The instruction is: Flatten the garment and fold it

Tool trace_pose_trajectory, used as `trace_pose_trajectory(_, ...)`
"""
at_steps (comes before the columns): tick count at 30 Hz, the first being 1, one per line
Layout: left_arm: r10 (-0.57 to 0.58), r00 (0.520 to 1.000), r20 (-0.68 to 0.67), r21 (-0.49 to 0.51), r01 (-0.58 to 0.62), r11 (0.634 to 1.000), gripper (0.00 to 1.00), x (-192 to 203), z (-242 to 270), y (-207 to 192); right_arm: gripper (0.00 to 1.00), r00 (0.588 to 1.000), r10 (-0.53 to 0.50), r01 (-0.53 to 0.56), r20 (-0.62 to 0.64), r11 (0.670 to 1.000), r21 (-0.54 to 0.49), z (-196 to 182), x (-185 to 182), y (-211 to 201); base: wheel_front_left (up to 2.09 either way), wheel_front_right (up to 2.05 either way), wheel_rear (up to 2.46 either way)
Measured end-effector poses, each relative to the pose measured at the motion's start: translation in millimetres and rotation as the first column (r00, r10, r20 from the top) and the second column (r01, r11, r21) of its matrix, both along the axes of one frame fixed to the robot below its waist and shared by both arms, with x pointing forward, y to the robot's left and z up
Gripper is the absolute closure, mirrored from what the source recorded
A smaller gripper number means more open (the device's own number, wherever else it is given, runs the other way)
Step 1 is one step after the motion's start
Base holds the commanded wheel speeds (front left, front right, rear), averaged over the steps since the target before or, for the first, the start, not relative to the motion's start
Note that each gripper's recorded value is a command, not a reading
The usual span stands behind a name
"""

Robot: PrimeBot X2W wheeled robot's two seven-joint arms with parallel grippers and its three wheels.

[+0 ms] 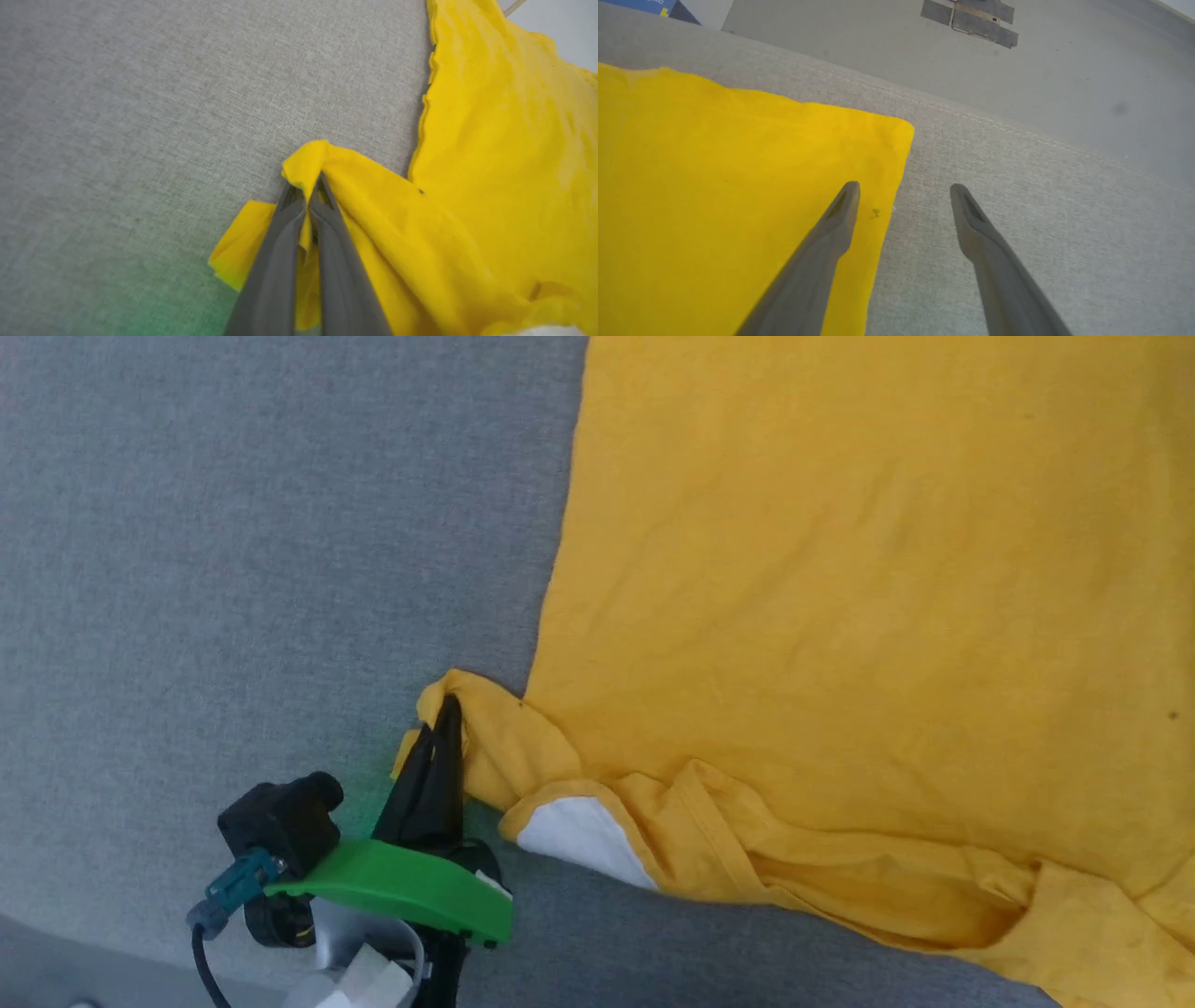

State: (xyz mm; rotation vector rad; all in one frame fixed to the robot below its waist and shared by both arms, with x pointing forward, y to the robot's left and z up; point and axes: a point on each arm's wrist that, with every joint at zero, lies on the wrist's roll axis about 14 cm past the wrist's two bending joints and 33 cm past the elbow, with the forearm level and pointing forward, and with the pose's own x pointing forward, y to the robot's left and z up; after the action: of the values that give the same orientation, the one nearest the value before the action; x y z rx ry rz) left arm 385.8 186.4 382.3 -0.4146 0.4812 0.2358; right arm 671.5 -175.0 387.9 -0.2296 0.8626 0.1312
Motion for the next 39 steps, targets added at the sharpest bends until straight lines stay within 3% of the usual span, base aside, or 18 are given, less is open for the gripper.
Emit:
trace_pose_trajectory(7, 0.042, 0.999, -0.022, 0.027, -0.041, 0.999, 1.00, -6.9, -8.2, 9.2, 0.00, 0.990, 0.030, -0.025, -0.140, 0.999, 0.041, -41.5, -1.9, 22.3, 0.00, 0.00, 0.00)
trace_pose_trajectory(9, 0.048, 0.999, -0.024, 0.032, -0.048, 0.998, 1.00, -8.5, -7.8, 11.6, 0.78, 0.987, 0.025, -0.017, -0.158, 0.998, 0.053, -40.0, -2.6, 22.5, 0.00, 0.00, 0.00)
trace_pose_trajectory(10, 0.051, 0.998, -0.024, 0.035, -0.050, 0.998, 1.00, -9.5, -7.2, 12.6, 1.00, 0.986, 0.023, -0.013, -0.162, 0.998, 0.061, -37.2, -2.9, 22.8, 0.00, 0.00, 0.00)
trace_pose_trajectory(15, 0.055, 0.998, -0.011, 0.047, -0.054, 0.997, 1.00, -13.5, -0.1, 17.2, 1.00, 0.991, 0.025, -0.015, -0.131, 0.997, 0.081, -17.3, -5.3, 26.2, 0.00, 0.00, 0.00)
trace_pose_trajectory(21, 0.055, 0.998, -0.007, 0.077, -0.054, 0.996, 1.00, -24.1, 13.0, 29.3, 1.00, 0.997, 0.017, -0.029, 0.077, 0.987, 0.161, 54.1, 2.3, 31.4, 0.00, 0.00, 0.00)
trace_pose_trajectory(25, 0.033, 0.999, 0.013, 0.083, -0.034, 0.996, 1.00, -28.6, 26.0, 31.0, 1.00, 0.991, 0.041, -0.053, 0.124, 0.995, 0.089, 83.5, -18.4, 15.4, 0.00, 0.00, 0.00)
trace_pose_trajectory(29, -0.009, 0.999, 0.045, 0.073, 0.006, 0.997, 1.00, -27.3, 39.1, 24.1, 1.00, 0.992, 0.064, -0.065, 0.110, 0.998, 0.012, 97.7, -61.8, -13.0, 0.00, 0.00, 0.00)
trace_pose_trajectory(33, -0.061, 0.996, 0.065, 0.047, 0.058, 0.997, 1.00, -24.2, 44.6, 9.1, 1.00, 0.997, 0.069, -0.069, 0.018, 0.998, -0.013, 84.5, -127.1, -41.2, 0.00, 0.00, 0.00)
trace_pose_trajectory(39, -0.132, 0.986, 0.098, 0.024, 0.130, 0.991, 1.00, -15.9, 51.2, -15.3, 1.00, 0.993, -0.024, 0.033, -0.120, 0.997, 0.073, 42.5, -240.2, -73.5, 0.00, 0.00, 0.00)
